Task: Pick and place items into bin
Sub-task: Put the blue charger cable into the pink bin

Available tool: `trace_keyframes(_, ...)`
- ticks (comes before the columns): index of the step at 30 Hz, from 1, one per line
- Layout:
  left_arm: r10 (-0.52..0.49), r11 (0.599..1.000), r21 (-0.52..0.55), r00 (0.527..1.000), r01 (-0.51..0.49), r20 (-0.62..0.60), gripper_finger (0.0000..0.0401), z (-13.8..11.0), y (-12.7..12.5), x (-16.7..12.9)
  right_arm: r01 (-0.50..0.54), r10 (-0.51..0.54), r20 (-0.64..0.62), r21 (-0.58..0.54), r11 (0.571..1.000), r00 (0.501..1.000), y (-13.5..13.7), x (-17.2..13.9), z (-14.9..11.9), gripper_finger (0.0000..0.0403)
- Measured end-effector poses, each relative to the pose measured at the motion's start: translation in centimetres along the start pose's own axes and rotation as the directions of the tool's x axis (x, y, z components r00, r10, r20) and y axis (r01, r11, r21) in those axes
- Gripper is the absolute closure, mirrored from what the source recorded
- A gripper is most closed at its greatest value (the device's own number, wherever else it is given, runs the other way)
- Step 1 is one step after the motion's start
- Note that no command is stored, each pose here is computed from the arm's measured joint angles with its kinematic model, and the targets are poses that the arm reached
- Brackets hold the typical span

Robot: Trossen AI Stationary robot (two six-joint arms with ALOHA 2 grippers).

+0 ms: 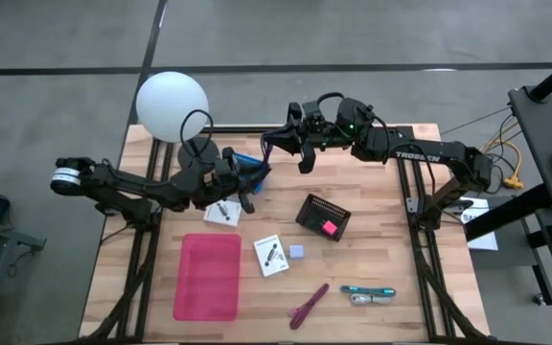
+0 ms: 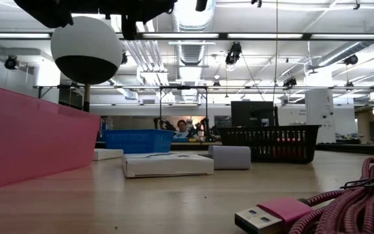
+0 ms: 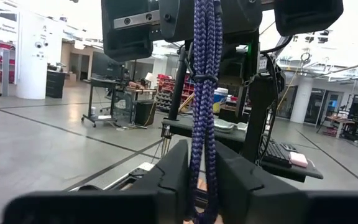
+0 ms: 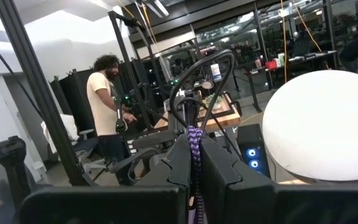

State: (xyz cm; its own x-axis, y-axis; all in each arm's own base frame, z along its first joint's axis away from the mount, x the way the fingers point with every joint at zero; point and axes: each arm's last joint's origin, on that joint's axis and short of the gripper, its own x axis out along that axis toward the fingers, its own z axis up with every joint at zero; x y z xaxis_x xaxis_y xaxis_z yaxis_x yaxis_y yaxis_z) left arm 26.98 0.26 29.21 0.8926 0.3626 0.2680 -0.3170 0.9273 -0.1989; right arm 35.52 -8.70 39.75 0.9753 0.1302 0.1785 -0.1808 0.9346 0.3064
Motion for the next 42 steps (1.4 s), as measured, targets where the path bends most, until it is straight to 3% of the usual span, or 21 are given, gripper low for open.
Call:
trace_keyframes(3, -0.006, 1.0, -0.001, 1.0, 0.006, 0.0, 0.0392, 0.0, 0.0, 0.0, 0.0, 0.0, -0.001, 0.0, 1.0, 1.0, 0.0, 0.0, 0.0, 0.0394)
trace_keyframes(14, -0.015, 1.0, -0.002, 1.0, 0.015, -0.005, 0.0398, 0.0, 0.0, 0.0, -0.055, 0.055, -0.037, -0.005, 0.998, 0.998, -0.1, -0.2, 0.0, 0.0388)
trace_keyframes(24, -0.009, 1.0, -0.01, 1.0, 0.009, 0.012, 0.0399, 0.3, 0.0, 0.0, -0.046, 0.046, -0.034, -0.007, 0.999, 0.998, -0.2, -0.7, 0.5, 0.0294)
trace_keyframes(29, -0.009, 1.0, -0.007, 1.0, 0.009, 0.004, 0.0399, 0.2, 0.0, -0.1, 0.0, 0.003, -0.096, 0.025, 1.0, 0.995, -0.9, -1.1, 0.2, 0.0251)
trace_keyframes(36, -0.01, 1.0, -0.005, 1.0, 0.01, 0.002, 0.0399, 0.4, 0.0, -0.2, 0.094, -0.077, -0.189, 0.08, 0.992, 0.979, -1.4, -3.1, 0.9, 0.0224)
trace_keyframes(42, -0.012, 1.0, -0.003, 1.0, 0.012, -0.003, 0.0399, 0.7, 0.1, -0.5, 0.103, -0.089, -0.19, 0.06, 0.993, 0.978, 0.1, -5.2, 2.7, 0.022)
